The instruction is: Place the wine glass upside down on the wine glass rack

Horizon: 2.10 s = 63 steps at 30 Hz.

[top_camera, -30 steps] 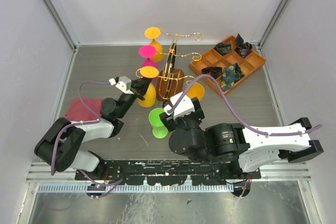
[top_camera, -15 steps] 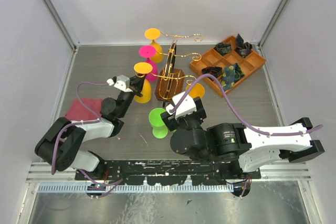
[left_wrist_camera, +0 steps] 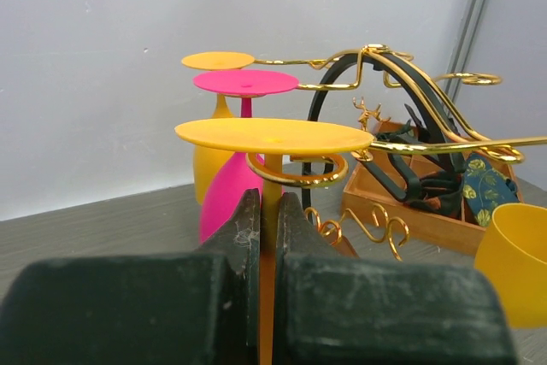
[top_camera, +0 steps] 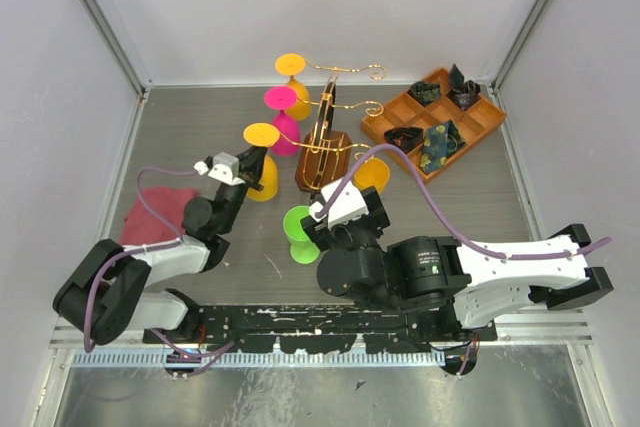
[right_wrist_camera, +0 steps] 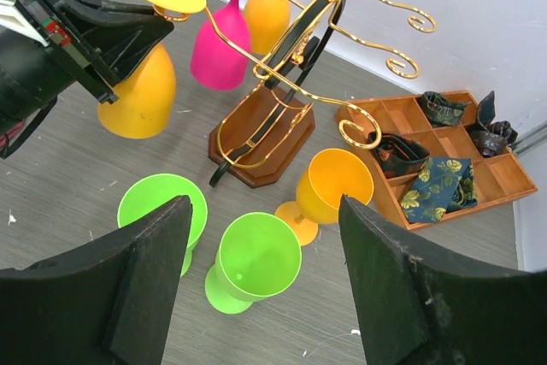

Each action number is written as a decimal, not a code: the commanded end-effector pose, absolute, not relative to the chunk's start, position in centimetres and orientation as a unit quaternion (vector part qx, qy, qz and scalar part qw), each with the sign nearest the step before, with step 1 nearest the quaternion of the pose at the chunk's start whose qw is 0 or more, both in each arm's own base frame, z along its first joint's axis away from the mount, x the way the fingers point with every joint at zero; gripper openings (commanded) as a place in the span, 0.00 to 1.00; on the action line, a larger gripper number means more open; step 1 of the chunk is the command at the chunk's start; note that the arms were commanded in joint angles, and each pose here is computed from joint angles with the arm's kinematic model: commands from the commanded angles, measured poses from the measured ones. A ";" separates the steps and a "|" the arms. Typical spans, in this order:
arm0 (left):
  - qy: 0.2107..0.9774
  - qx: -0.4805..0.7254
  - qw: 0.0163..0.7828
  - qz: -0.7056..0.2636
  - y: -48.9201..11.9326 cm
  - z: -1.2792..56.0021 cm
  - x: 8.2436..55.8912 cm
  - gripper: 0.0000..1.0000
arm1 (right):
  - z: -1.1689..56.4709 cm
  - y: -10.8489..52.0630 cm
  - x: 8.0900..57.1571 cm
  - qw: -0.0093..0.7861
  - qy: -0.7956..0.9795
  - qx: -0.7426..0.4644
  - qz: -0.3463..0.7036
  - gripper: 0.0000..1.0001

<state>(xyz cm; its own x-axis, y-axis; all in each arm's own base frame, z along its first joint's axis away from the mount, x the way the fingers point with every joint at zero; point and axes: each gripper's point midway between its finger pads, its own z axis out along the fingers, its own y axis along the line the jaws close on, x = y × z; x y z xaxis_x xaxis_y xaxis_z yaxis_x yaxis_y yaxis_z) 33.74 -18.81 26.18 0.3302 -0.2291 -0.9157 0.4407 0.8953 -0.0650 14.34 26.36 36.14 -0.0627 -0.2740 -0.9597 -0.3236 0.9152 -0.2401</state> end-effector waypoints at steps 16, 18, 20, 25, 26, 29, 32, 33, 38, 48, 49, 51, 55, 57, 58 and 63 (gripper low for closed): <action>0.519 0.146 0.800 -0.263 -21.7 26.5 32.6 0.11 | 37.1 26.1 14.4 0.663 0.726 -0.181 0.023 0.82; 0.524 0.138 0.800 -0.258 -21.3 26.2 32.7 0.17 | 37.1 26.1 14.4 0.663 0.727 -0.180 0.024 0.83; 0.529 0.126 0.801 -0.250 -20.7 25.9 32.6 0.20 | 37.1 26.1 14.4 0.662 0.727 -0.179 0.026 0.83; 0.534 0.111 0.804 -0.237 -19.4 25.5 32.0 0.42 | 37.1 26.3 14.4 0.661 0.728 -0.180 0.030 0.84; 0.534 0.109 0.805 -0.237 -19.2 25.5 31.9 0.48 | 37.1 26.3 14.4 0.661 0.728 -0.180 0.029 0.84; 0.531 0.101 0.808 -0.235 -18.5 25.6 31.3 0.59 | 37.2 26.4 14.4 0.662 0.728 -0.177 0.029 0.86; 0.533 0.097 0.808 -0.233 -17.9 25.5 30.6 0.65 | 37.2 26.4 14.3 0.660 0.730 -0.171 0.038 0.87; 0.535 0.097 0.806 -0.234 -17.7 25.4 30.3 0.66 | 37.3 26.4 14.3 0.660 0.731 -0.168 0.043 0.87; 0.571 0.102 0.782 -0.228 -17.0 24.5 29.2 0.66 | 37.4 26.1 14.2 0.657 0.736 -0.153 0.066 0.90; 0.707 0.085 0.662 -0.235 -15.1 23.6 25.3 0.69 | 36.6 25.5 14.1 0.645 0.745 -0.139 0.101 0.93; 0.714 0.087 0.650 -0.245 -15.3 23.5 24.8 0.69 | 36.5 25.6 14.1 0.644 0.746 -0.140 0.100 0.93; 0.730 0.096 0.619 -0.271 -16.0 23.0 23.6 0.66 | 36.4 25.9 14.1 0.642 0.747 -0.140 0.100 0.94; 0.786 0.092 0.528 -0.310 -17.3 21.7 21.4 0.57 | 36.3 25.7 14.6 0.633 0.758 -0.118 0.102 0.95; 0.807 0.087 0.490 -0.319 -17.7 21.0 20.5 0.55 | 36.2 25.5 14.9 0.629 0.762 -0.110 0.102 0.95; 0.814 0.088 0.477 -0.318 -17.7 20.8 20.1 0.55 | 36.0 25.4 15.1 0.627 0.765 -0.108 0.101 0.96; 0.822 0.100 0.462 -0.318 -18.5 21.5 19.2 0.58 | 34.6 25.5 16.2 0.608 0.781 -0.108 0.095 0.96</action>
<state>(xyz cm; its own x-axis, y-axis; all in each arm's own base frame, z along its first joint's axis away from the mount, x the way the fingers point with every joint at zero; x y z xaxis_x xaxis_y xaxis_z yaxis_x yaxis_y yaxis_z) 21.05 -17.94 21.53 -0.4686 -0.1572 -0.8693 0.4626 0.7947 -0.3931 15.63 25.40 34.08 -0.1950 -0.1236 -0.9730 -0.2946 0.9536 -0.0621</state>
